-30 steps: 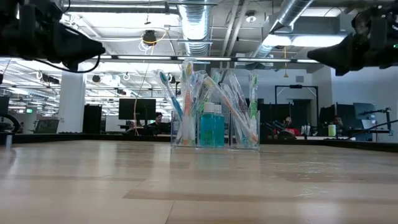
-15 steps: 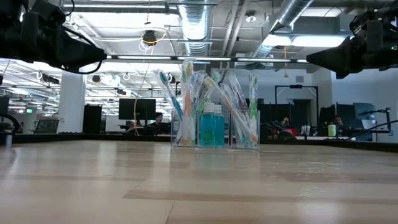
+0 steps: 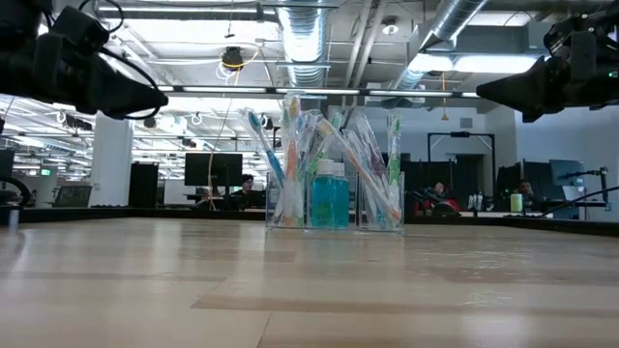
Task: Pick & Place toothbrushing station
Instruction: Return to Home Position
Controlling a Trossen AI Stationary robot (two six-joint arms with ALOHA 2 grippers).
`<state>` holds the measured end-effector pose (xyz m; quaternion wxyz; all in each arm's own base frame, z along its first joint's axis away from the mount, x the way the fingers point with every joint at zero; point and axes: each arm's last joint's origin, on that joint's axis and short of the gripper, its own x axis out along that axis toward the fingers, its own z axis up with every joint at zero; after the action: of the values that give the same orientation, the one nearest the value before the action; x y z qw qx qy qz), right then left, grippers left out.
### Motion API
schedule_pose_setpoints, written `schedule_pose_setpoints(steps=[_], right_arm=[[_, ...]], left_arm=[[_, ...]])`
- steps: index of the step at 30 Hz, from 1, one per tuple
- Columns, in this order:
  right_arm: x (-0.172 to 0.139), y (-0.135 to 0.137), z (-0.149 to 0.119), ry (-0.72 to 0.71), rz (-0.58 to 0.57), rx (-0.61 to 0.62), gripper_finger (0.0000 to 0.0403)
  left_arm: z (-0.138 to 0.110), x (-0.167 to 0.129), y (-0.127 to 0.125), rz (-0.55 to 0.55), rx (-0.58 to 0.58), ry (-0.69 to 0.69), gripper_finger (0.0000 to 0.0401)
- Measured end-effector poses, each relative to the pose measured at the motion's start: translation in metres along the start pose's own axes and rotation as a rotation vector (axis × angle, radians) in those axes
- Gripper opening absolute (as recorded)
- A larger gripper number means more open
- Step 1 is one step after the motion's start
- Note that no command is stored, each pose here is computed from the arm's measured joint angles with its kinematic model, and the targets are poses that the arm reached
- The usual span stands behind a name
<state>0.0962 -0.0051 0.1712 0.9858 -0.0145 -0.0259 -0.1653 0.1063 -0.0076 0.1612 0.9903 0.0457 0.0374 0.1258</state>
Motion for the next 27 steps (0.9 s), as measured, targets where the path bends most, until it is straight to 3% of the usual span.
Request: schedule_pose_setpoints(steps=[27], right_arm=[[0.0,0.0,-0.0001,0.0,0.0,-0.001,0.0]], left_arm=[[-0.0026,0.0031,-0.0017,-0.002,0.01,0.031,0.0108]])
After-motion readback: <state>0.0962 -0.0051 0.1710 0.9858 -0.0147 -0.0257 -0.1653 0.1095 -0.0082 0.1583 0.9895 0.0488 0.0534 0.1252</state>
